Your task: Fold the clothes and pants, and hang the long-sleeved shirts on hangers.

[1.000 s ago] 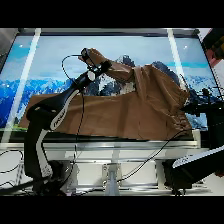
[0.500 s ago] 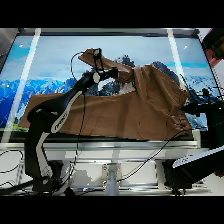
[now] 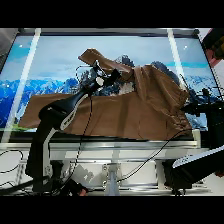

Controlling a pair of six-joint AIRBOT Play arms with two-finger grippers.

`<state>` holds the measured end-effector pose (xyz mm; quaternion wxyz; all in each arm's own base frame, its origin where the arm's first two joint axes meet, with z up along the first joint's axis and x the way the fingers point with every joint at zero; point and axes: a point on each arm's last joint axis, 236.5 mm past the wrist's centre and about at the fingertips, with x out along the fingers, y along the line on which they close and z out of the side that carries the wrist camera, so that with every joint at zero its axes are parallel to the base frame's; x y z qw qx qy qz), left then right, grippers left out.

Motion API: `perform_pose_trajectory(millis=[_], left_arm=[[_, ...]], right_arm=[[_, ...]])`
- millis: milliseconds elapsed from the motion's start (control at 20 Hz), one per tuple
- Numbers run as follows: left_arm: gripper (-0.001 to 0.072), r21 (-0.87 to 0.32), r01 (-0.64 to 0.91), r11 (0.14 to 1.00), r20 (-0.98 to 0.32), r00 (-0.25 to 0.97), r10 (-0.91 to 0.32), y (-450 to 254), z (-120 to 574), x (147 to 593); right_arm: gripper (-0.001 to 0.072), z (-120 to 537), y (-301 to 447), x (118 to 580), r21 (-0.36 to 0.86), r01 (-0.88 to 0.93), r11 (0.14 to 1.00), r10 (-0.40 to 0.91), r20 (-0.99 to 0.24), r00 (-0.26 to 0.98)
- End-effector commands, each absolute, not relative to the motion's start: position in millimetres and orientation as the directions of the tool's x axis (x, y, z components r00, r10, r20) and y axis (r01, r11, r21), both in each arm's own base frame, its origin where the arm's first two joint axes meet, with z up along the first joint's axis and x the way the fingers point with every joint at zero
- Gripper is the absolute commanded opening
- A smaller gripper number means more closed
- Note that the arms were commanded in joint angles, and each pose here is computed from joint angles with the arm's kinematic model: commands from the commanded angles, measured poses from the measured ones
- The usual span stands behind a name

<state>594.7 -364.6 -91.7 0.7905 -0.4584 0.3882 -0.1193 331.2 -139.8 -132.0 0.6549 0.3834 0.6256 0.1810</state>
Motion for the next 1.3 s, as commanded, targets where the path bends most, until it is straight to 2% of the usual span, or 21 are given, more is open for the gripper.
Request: perform_pose_trajectory(millis=[0, 50, 100, 200, 250, 300, 350, 450, 600, 750, 850, 1000, 1150, 1250], left_arm=[[0.0307, -0.855, -0.243, 0.458, -0.485, 0.688, -0.54, -360.9, -98.1, 610.0], [0.0122, -0.853, -0.245, 0.46, -0.488, 0.687, -0.539, -360.8, -101.1, 610.2], [0.0014, -0.853, -0.242, 0.462, -0.486, 0.692, -0.534, -359.7, -101.6, 611.4], [0.0012, -0.86, -0.228, 0.456, -0.467, 0.71, -0.527, -358.7, -93.8, 616.8], [0.0011, -0.857, -0.197, 0.476, -0.458, 0.714, -0.529, -359.6, -87.1, 618.8], [0.001, -0.838, -0.126, 0.531, -0.448, 0.715, -0.537, -361.8, -75.5, 619.9], [0.0008, -0.783, -0.009, 0.622, -0.442, 0.712, -0.546, -364.3, -60.2, 619.4], [0.0008, -0.676, 0.15, 0.722, -0.431, 0.713, -0.552, -366.3, -26.2, 615.6], [0.0007, -0.552, 0.277, 0.787, -0.414, 0.728, -0.547, -360.5, 24.8, 610.8], [0.0007, -0.38, 0.359, 0.852, -0.521, 0.678, -0.519, -347.9, 40.8, 588.6], [0.0008, -0.195, 0.391, 0.9, -0.666, 0.62, -0.414, -319.0, 31.5, 566.7], [0.0009, 0.111, 0.376, 0.92, -0.828, 0.547, -0.123, -242.7, 28.9, 535.3], [0.0009, 0.442, 0.284, 0.851, -0.795, 0.563, 0.225, -152.9, 55.8, 532.0], [0.0009, 0.578, 0.212, 0.788, -0.728, 0.57, 0.381, -107.9, 77.2, 534.5]], right_arm=[[0.0029, -131.8, -139.7, 331.3, 0.729, 0.243, 0.64, 0.718, -0.68, 0.152], [0.0029, -131.8, -139.7, 331.3, 0.729, 0.243, 0.64, 0.718, -0.68, 0.152], [0.0029, -131.9, -139.6, 331.2, 0.729, 0.243, 0.639, 0.718, -0.68, 0.152], [0.0029, -131.9, -139.6, 331.2, 0.729, 0.243, 0.639, 0.718, -0.68, 0.152], [0.0029, -131.8, -139.6, 331.2, 0.73, 0.243, 0.639, 0.718, -0.68, 0.152], [0.0029, -131.4, -139.2, 330.8, 0.731, 0.242, 0.638, 0.72, -0.678, 0.15], [0.0028, -130.7, -138.4, 330.0, 0.733, 0.241, 0.636, 0.723, -0.675, 0.147], [0.0028, -130.0, -137.6, 329.3, 0.736, 0.241, 0.633, 0.726, -0.672, 0.143], [0.0029, -128.4, -135.9, 327.8, 0.741, 0.24, 0.627, 0.734, -0.665, 0.137], [0.0029, -126.7, -134.0, 326.0, 0.747, 0.239, 0.621, 0.742, -0.658, 0.13], [0.0028, -125.0, -132.2, 324.2, 0.752, 0.238, 0.615, 0.749, -0.651, 0.122], [0.0028, -124.2, -131.9, 323.9, 0.753, 0.238, 0.614, 0.75, -0.65, 0.121], [0.0028, -119.6, -135.5, 326.8, 0.746, 0.229, 0.625, 0.739, -0.661, 0.135], [0.0028, -114.5, -140.4, 331.5, 0.732, 0.218, 0.645, 0.718, -0.679, 0.154]])
